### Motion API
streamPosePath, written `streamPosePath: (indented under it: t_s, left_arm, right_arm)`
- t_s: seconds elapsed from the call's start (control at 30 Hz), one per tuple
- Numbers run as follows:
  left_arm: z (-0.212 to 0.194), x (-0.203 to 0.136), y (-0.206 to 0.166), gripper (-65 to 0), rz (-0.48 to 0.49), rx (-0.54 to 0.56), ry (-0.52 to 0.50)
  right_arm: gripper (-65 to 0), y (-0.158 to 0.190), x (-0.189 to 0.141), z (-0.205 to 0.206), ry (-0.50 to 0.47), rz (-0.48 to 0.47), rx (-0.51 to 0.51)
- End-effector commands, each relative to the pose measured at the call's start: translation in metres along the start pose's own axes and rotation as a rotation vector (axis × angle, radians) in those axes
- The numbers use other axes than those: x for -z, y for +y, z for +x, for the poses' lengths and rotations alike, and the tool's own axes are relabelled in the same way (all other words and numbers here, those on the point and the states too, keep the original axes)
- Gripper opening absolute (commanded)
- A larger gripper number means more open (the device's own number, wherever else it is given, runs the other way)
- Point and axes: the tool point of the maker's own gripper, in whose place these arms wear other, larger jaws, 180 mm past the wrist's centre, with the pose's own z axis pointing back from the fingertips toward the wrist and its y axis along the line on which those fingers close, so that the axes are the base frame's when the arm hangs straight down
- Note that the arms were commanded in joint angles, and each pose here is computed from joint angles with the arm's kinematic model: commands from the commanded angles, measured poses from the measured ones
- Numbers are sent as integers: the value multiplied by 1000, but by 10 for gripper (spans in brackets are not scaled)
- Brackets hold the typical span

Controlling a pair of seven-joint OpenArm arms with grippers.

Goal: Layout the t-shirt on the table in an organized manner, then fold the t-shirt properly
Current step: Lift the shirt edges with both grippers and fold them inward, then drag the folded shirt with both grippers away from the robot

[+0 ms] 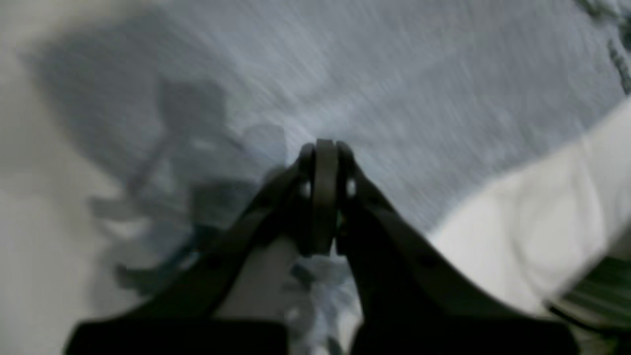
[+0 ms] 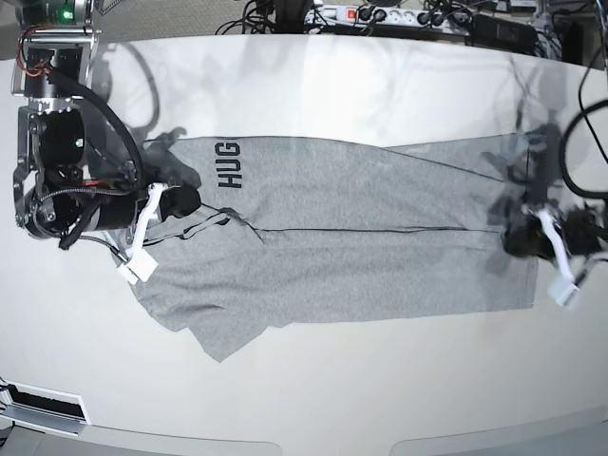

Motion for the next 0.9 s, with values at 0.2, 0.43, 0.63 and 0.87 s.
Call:
streamPosePath:
  t_s: [0.2,0.43,0.63,0.87]
  left_arm:
    - [-41,-8,-14,-650,-1,63,103]
    - [-68,-11,-25,-650,2,104,132]
    - [-65,-4,-11,-650,120,159,62]
    - [-52,9,-12,-650,156,176,4]
  right_arm:
    - [-650,-17,-13,16,-51,-77,-41]
    - [-650,0,-7,11,-16,2,-48]
    - [-650,-14,20,0,95,-168,-232]
    - [-650,-49,19,-4,124,-416,-278]
